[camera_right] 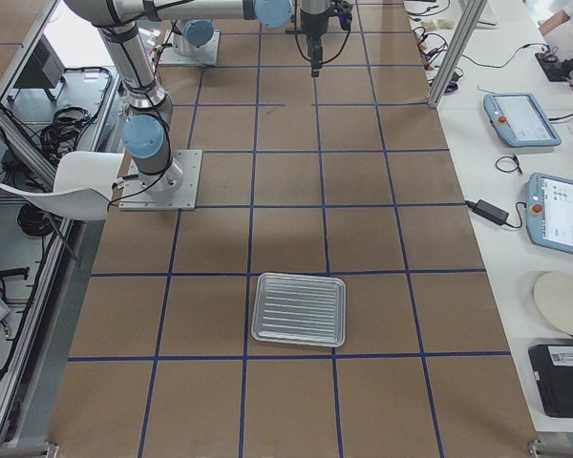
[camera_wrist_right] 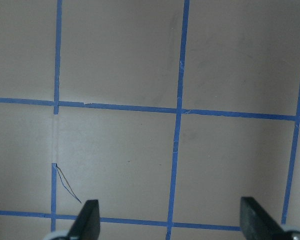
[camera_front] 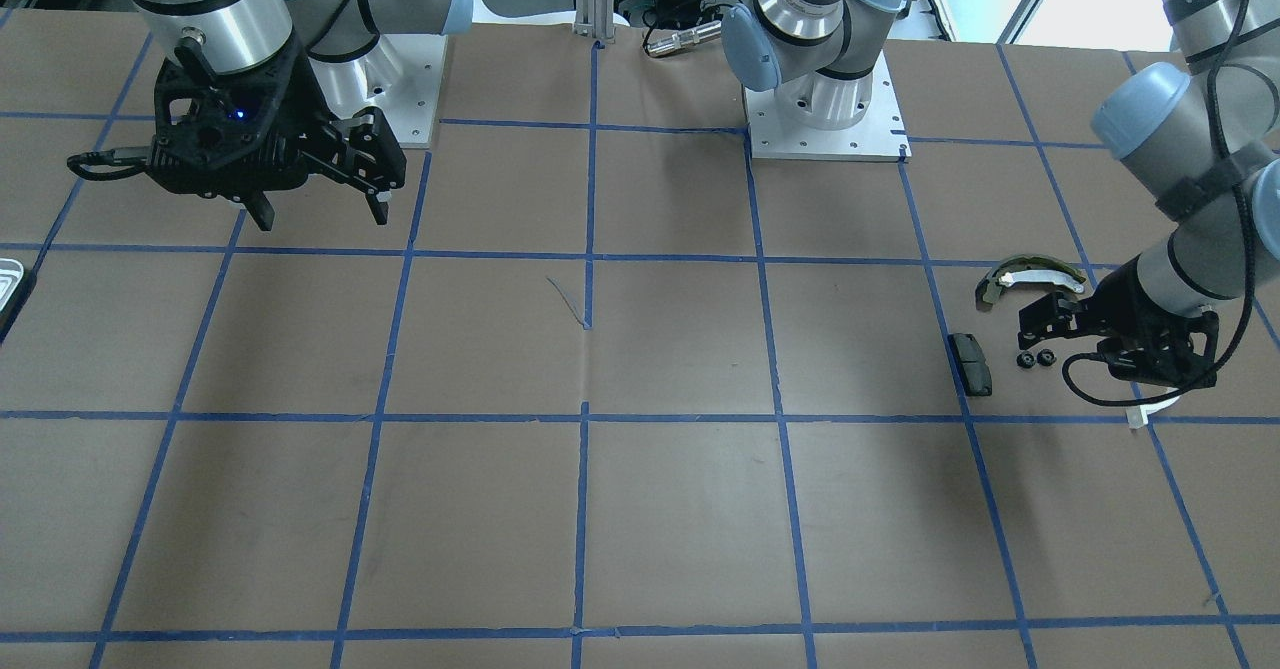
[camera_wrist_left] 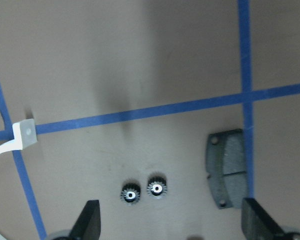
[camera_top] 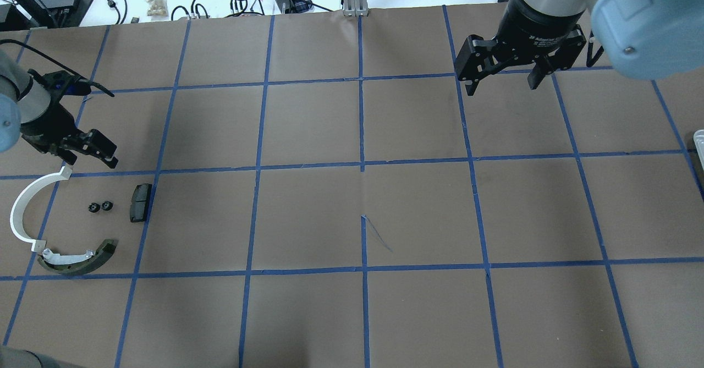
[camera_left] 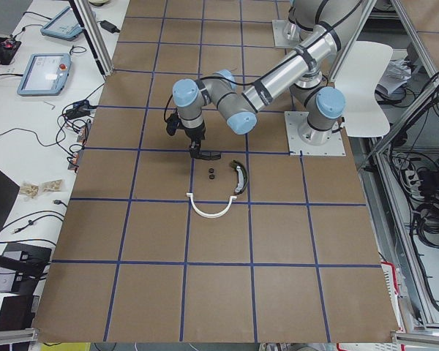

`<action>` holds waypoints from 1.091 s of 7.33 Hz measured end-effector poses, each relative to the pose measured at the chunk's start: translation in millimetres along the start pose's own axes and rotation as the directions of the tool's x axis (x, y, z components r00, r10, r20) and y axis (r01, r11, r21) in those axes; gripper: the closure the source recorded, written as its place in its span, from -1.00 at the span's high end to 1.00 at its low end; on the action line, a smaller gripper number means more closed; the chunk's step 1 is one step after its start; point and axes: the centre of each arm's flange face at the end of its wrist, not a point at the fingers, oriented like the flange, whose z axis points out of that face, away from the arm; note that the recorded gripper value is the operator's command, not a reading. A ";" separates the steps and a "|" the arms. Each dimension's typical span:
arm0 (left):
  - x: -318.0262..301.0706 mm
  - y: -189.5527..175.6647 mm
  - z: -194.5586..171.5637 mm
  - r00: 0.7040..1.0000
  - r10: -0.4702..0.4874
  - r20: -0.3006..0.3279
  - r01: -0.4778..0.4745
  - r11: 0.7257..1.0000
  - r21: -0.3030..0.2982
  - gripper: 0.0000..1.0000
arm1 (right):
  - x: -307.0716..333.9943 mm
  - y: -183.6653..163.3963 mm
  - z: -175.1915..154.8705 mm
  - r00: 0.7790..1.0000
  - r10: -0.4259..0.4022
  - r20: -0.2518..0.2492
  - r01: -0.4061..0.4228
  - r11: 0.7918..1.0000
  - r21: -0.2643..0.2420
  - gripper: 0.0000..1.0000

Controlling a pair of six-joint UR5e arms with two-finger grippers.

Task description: Place bearing gear from tray to pile

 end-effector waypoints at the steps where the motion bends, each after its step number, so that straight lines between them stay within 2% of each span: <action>1: 29.5 -1.4 -22.8 1.000 -0.016 -0.008 0.016 1.000 0.009 1.00 | 0.1 0.0 -0.2 1.000 0.001 0.000 -0.001 1.000 0.001 1.00; 2: 62.6 -2.4 -44.4 1.000 -0.022 -0.004 0.022 1.000 0.022 1.00 | 1.1 0.0 -1.3 1.000 0.005 -0.001 -0.005 1.000 0.004 1.00; 5: 186.6 0.5 -107.1 1.000 -0.007 0.014 0.006 0.998 0.055 1.00 | 3.3 2.4 -4.1 0.995 0.098 -0.012 -0.098 0.995 0.003 1.00; 8: 252.8 29.6 -137.6 1.000 0.018 -0.010 -0.018 0.998 0.056 1.00 | 4.3 3.0 -6.7 0.995 0.099 -0.016 -0.099 0.995 0.004 1.00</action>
